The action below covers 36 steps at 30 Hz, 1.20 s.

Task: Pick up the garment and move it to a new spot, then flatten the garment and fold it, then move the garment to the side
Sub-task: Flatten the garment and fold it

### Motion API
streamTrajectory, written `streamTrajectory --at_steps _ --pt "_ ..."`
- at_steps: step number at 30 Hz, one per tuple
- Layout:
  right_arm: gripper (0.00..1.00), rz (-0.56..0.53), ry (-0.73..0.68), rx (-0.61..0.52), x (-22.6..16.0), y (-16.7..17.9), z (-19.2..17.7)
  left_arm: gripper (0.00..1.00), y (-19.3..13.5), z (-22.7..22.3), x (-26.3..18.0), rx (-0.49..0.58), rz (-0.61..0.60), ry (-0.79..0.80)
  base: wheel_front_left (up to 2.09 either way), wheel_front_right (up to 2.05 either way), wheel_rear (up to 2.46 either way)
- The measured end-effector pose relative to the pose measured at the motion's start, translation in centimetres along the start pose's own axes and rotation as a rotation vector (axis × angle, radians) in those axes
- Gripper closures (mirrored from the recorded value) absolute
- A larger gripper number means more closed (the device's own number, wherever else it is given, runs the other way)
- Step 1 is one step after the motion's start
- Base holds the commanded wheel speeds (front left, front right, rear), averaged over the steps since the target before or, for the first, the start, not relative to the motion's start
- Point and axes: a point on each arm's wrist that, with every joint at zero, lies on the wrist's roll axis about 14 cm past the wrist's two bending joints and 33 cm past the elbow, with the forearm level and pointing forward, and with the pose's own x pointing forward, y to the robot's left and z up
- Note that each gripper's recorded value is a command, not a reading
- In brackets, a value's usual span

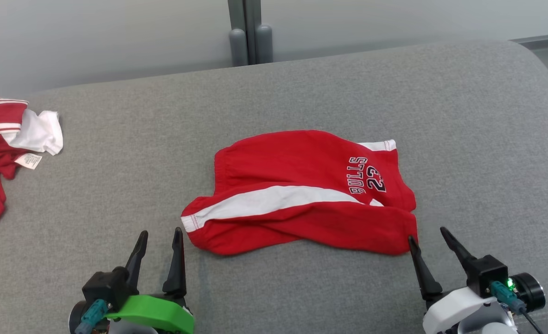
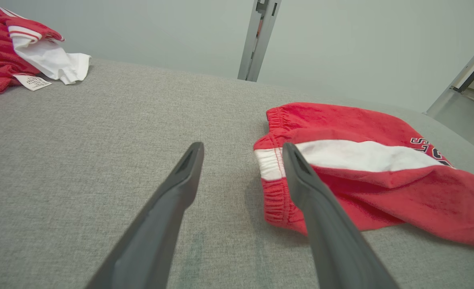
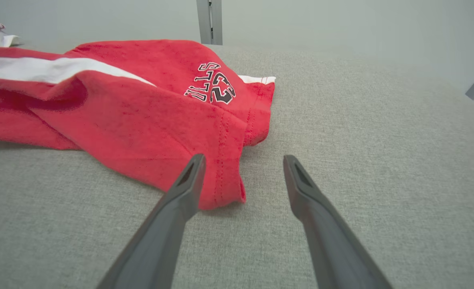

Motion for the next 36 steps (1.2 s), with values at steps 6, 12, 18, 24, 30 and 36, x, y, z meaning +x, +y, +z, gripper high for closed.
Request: streamTrajectory --at_steps 6,12,18,24,30,36 --pt "0.0 0.024 -0.081 -0.015 1.0 0.6 2.7 0.0 -0.2 0.4 -0.1 0.003 -0.006 -0.01 0.0 0.0 0.0" --pt "0.0 0.073 0.0 -0.024 2.9 2.0 1.1 0.0 0.2 0.3 -0.3 0.0 0.008 -0.009 0.0 0.0 0.0" --pt "0.0 0.068 0.059 0.002 4.0 1.9 -0.7 0.0 1.3 0.2 -0.5 -0.004 0.042 -0.009 0.0 0.0 0.0" --pt "0.9 0.116 0.085 0.036 4.2 3.6 -1.7 0.0 1.8 0.1 -0.4 -0.005 0.055 -0.003 0.0 0.0 0.0" --pt "1.0 0.148 0.007 0.02 4.2 4.6 0.4 0.0 1.5 -0.1 -0.1 -0.005 0.045 0.001 0.0 0.0 0.0" --pt "1.0 0.195 0.017 -0.015 1.7 6.0 -0.4 0.0 1.2 -0.2 0.2 -0.005 0.035 0.005 0.0 0.0 0.0"
